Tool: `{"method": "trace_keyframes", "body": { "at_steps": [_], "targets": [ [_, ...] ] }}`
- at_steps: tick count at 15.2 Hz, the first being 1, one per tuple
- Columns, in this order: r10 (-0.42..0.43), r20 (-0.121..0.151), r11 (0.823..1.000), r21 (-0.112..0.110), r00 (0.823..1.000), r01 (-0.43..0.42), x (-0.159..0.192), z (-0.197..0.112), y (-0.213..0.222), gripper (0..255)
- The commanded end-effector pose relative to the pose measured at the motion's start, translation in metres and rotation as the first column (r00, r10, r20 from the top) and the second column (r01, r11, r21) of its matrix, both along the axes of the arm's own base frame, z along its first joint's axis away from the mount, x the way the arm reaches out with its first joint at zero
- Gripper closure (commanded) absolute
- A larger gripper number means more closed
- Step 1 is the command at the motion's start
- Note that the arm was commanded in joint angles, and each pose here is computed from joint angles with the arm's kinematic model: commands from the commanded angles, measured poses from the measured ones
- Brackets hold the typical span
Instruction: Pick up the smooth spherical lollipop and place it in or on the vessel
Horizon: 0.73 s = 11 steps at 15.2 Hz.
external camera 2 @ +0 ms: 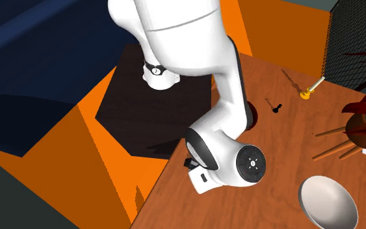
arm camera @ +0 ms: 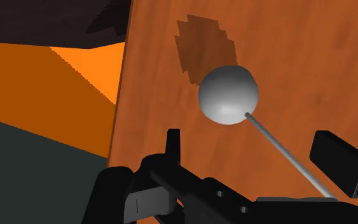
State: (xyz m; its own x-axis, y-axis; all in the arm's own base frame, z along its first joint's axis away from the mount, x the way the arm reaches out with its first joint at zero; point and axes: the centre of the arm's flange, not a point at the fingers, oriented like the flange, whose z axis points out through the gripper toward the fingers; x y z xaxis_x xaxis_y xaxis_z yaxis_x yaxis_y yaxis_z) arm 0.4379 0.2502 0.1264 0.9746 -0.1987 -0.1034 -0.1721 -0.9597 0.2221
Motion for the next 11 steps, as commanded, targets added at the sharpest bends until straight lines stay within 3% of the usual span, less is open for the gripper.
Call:
{"method": "trace_keyframes", "body": {
  "at_steps": [1, 8, 11],
  "targets": [
    [-0.006, 0.008, 1.000, 0.010, 1.000, 0.006, -0.002, -0.013, -0.004, 0],
    [-0.006, 0.008, 1.000, 0.010, 1.000, 0.006, -0.007, -0.052, -0.012, 0],
    [-0.006, 0.008, 1.000, 0.010, 1.000, 0.006, -0.007, -0.052, -0.012, 0]
  ]
}}
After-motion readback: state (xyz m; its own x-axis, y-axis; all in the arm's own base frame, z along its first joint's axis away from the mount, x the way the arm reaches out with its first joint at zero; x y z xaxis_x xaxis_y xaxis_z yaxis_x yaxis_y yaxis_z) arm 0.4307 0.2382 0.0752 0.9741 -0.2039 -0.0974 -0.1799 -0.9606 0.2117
